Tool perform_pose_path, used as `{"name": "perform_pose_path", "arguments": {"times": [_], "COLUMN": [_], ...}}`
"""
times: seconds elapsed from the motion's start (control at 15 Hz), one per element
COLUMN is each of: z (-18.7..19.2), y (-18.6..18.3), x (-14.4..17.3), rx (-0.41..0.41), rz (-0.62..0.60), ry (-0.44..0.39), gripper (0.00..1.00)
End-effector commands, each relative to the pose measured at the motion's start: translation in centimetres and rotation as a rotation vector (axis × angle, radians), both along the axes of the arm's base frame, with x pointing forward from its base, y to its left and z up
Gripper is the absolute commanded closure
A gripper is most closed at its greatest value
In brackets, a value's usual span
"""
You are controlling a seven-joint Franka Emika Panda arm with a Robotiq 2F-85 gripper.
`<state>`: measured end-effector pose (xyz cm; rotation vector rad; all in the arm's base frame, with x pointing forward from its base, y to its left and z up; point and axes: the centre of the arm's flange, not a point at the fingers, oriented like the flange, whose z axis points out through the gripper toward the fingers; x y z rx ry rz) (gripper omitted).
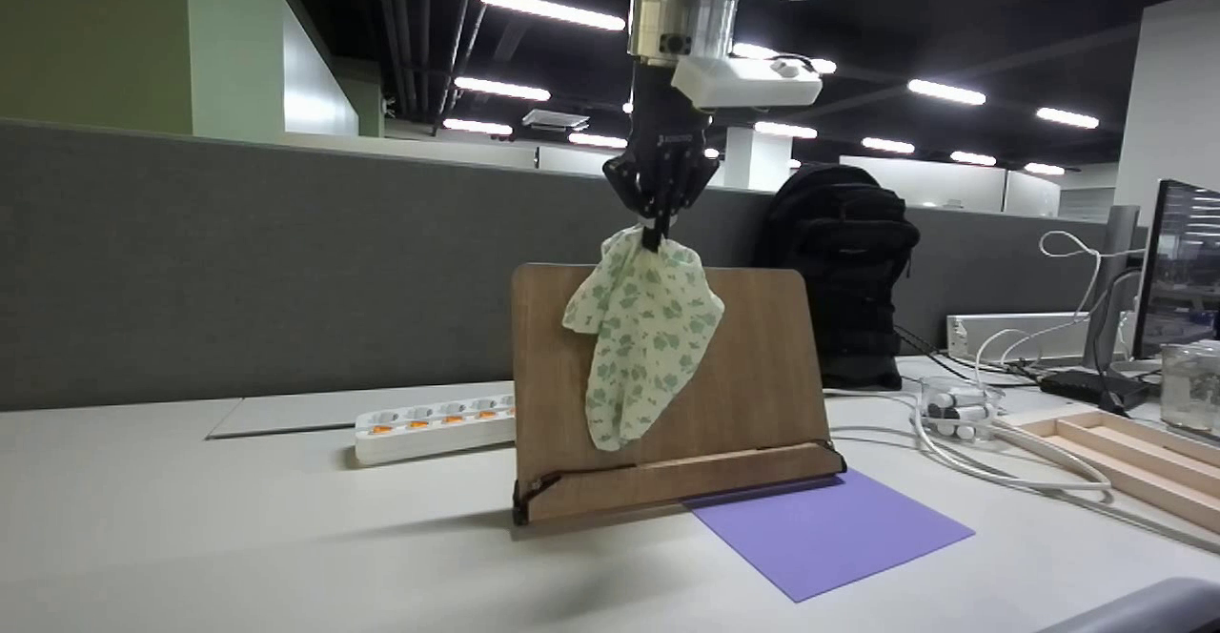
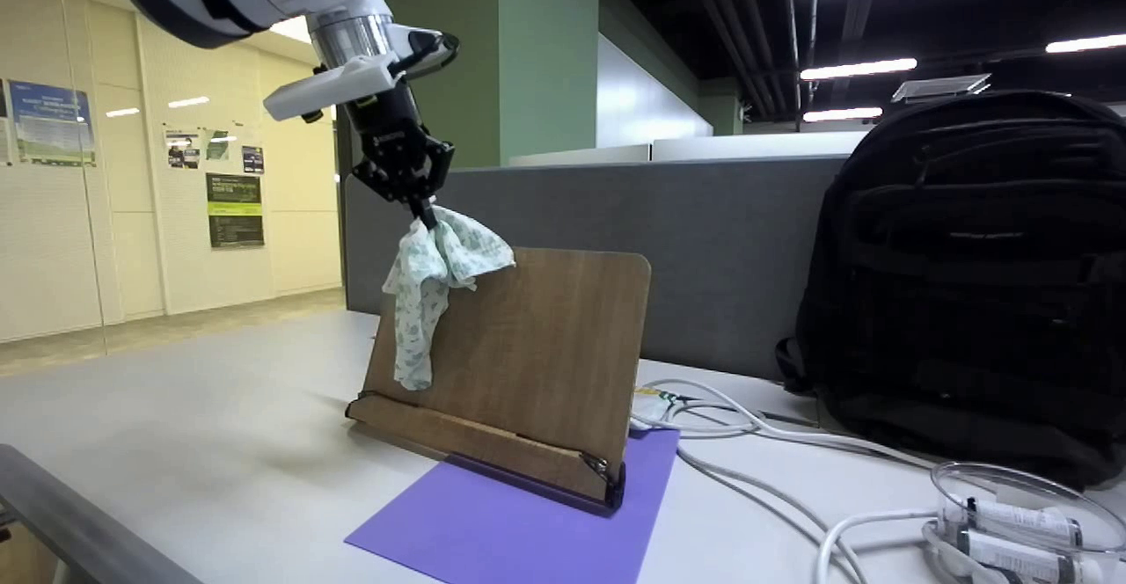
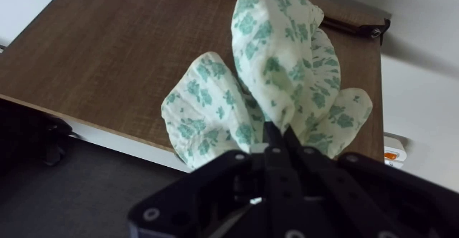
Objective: Hang the white cloth on the wooden board
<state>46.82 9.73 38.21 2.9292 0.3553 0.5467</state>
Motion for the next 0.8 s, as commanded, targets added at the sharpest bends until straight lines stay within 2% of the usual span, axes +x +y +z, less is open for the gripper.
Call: {"name": "perform_pose_path", "arguments": {"times": [0.0, 0.4, 0.73], "z": [0.1, 2.5, 2.4], "y": [-0.6, -3.9, -5.6], "x": [0.9, 4.1, 6.4], "rx": [-0.025, -0.06, -0.076], "rz": [-0.02, -0.065, -0.134], "ry": [-0.074, -0.247, -0.284], "gripper": [0.99, 0.99, 0.99]}}
